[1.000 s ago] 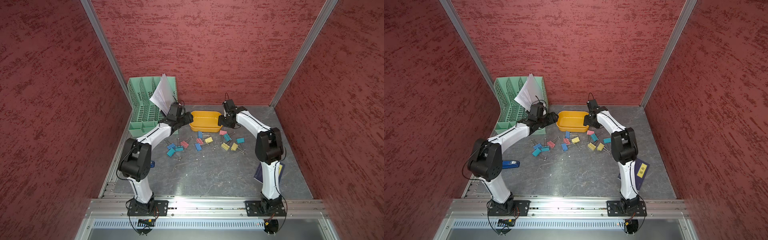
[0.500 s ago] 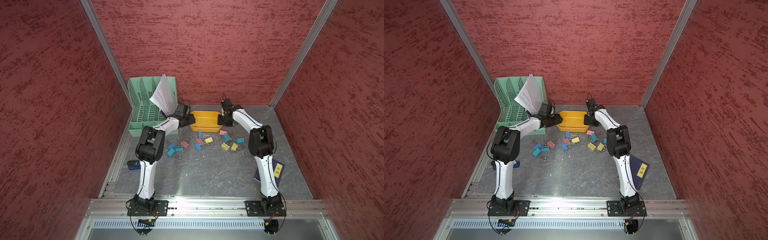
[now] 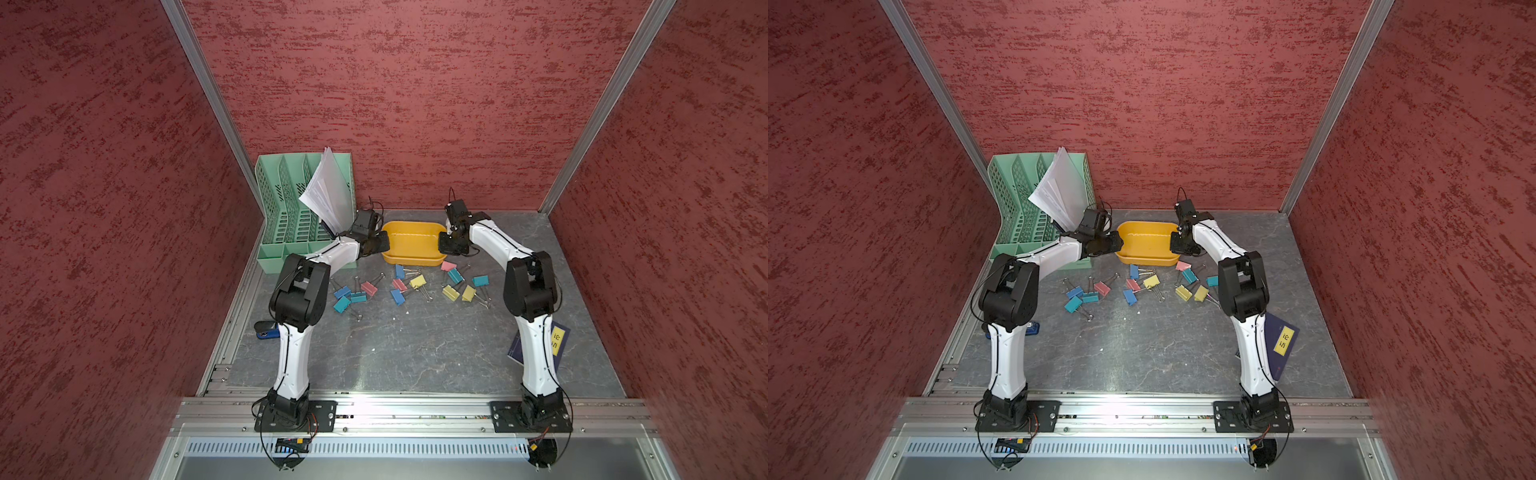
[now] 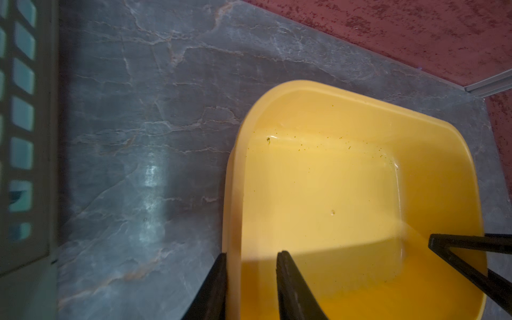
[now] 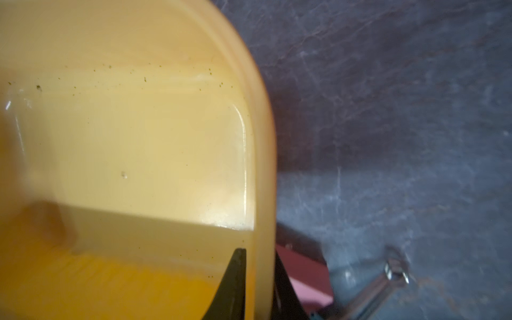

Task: Put the binder clips in the storage box
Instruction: Pick up the storage box at the center of the board, then place the storage box at the center of the board.

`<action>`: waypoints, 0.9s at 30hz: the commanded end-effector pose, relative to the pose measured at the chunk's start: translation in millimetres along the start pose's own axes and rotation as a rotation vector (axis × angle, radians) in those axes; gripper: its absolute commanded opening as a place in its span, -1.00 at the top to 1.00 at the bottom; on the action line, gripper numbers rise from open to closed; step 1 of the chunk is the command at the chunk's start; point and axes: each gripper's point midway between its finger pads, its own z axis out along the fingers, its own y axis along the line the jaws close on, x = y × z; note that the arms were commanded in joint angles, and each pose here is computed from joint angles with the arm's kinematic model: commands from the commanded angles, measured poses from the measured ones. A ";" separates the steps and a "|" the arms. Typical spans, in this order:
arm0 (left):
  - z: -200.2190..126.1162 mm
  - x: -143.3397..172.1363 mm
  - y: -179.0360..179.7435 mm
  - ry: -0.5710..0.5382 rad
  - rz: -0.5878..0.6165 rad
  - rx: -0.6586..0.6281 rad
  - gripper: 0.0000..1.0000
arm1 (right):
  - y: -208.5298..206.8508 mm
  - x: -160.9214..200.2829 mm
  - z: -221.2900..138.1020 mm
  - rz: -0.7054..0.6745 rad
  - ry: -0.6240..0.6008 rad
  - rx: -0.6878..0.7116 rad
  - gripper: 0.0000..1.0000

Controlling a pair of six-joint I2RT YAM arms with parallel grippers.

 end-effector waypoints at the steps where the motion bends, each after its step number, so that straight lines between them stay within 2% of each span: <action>1: -61.0 -6.2 -46.7 -0.086 0.061 0.115 0.37 | 37.3 3.4 -79.3 -0.064 -0.114 -0.106 0.65; 5: -119.3 32.2 -45.5 -0.107 0.030 0.126 0.35 | 36.1 65.1 -112.7 -0.106 -0.093 -0.097 0.63; 7: -144.1 62.1 -54.1 -0.082 0.015 0.177 0.35 | 37.1 107.1 -122.7 -0.102 -0.047 -0.142 0.61; 9: -160.8 108.4 -60.9 -0.046 0.051 0.167 0.33 | 34.7 157.1 -123.6 -0.095 0.007 -0.166 0.56; 11: -168.7 148.4 -58.9 -0.007 0.043 0.154 0.31 | 29.7 198.5 -125.1 -0.082 0.040 -0.181 0.53; 15: -169.0 221.4 -41.9 0.063 0.010 0.124 0.30 | 13.9 266.6 -98.9 -0.079 0.146 -0.146 0.47; 21: -169.1 269.8 -19.2 0.095 -0.006 0.059 0.28 | 6.1 306.9 -70.8 -0.067 0.227 -0.127 0.39; 24: -166.6 282.3 -6.1 0.113 -0.016 0.027 0.18 | 0.4 309.2 -69.8 -0.079 0.229 -0.098 0.09; 27: -171.8 281.7 -4.1 0.105 -0.028 0.035 0.00 | 2.4 286.2 -89.8 -0.144 0.161 -0.065 -0.35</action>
